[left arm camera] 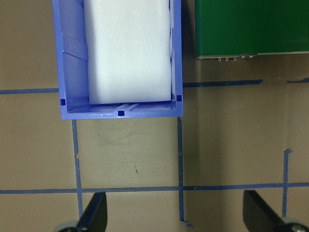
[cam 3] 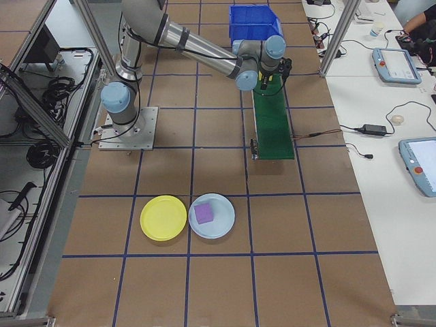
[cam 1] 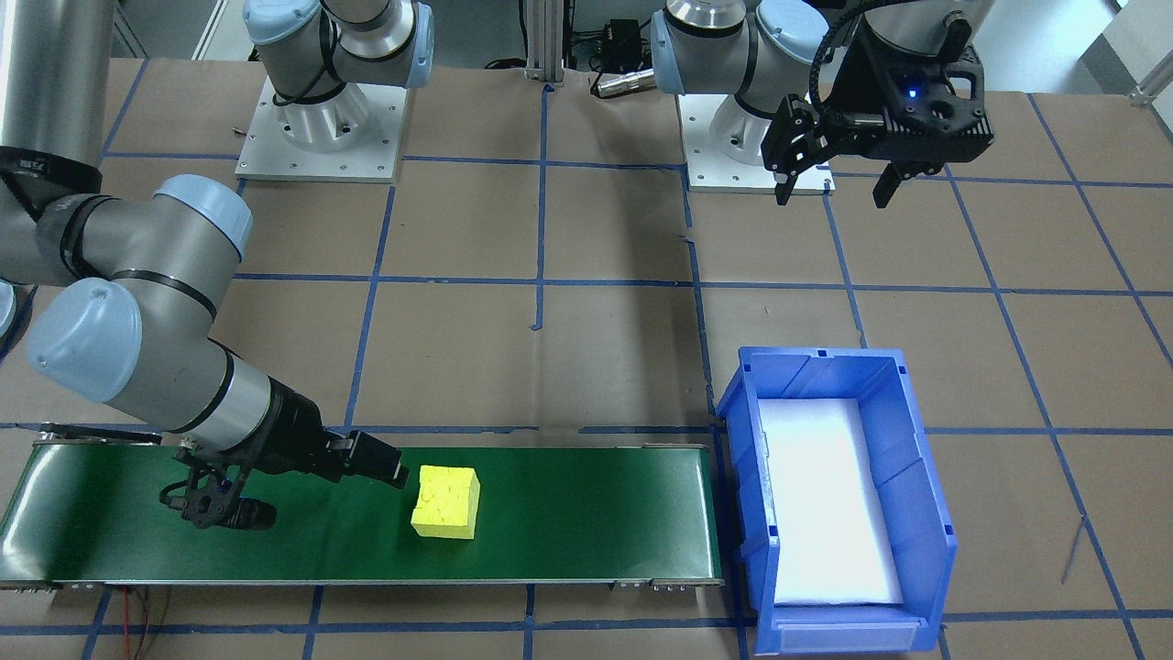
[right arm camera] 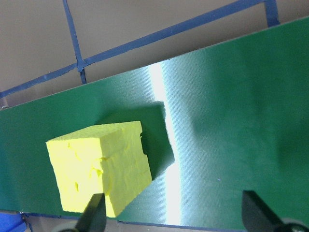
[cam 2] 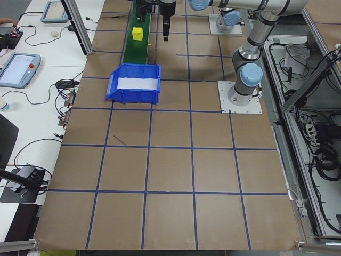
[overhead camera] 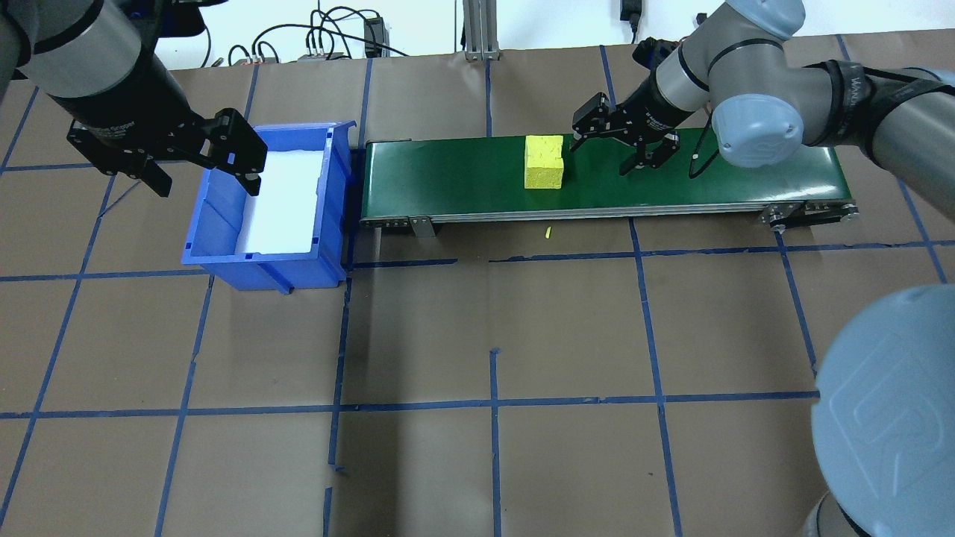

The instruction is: Move block left to right into plate

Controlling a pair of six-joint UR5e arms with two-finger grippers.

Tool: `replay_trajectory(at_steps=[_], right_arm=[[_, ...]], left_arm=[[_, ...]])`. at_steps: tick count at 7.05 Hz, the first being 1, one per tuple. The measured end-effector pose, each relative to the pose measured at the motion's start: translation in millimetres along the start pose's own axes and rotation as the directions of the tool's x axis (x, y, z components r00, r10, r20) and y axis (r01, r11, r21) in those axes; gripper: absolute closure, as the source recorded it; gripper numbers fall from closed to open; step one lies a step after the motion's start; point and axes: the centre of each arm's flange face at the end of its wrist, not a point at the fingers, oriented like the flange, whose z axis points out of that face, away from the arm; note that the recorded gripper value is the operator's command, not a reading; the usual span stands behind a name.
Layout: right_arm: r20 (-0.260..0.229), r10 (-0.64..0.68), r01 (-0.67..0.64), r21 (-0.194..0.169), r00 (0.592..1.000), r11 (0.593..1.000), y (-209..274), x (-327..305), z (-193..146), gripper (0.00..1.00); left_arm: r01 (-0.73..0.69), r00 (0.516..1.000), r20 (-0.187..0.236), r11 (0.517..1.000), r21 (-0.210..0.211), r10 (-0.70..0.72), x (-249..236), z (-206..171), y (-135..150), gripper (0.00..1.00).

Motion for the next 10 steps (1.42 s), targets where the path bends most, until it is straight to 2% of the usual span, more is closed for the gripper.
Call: replay_trajectory(at_steps=[3, 9, 10], right_arm=[[0.001, -0.01, 0.01, 0.004, 1.0, 1.0, -5, -1, 1, 0.0], [-0.058, -0.084, 0.085, 0.014, 0.995, 0.996, -13, 4, 1, 0.0], [-0.067, -0.09, 0.091, 0.014, 0.994, 0.996, -16, 6, 2, 0.04]], left_arm=[[-0.002, 1.0, 0.0, 1.0, -0.002, 0.002, 1, 1, 0, 0.0], [-0.004, 1.0, 0.001, 1.0, -0.004, 0.004, 2, 4, 1, 0.0], [-0.004, 1.0, 0.001, 1.0, -0.005, 0.004, 2, 4, 1, 0.0]])
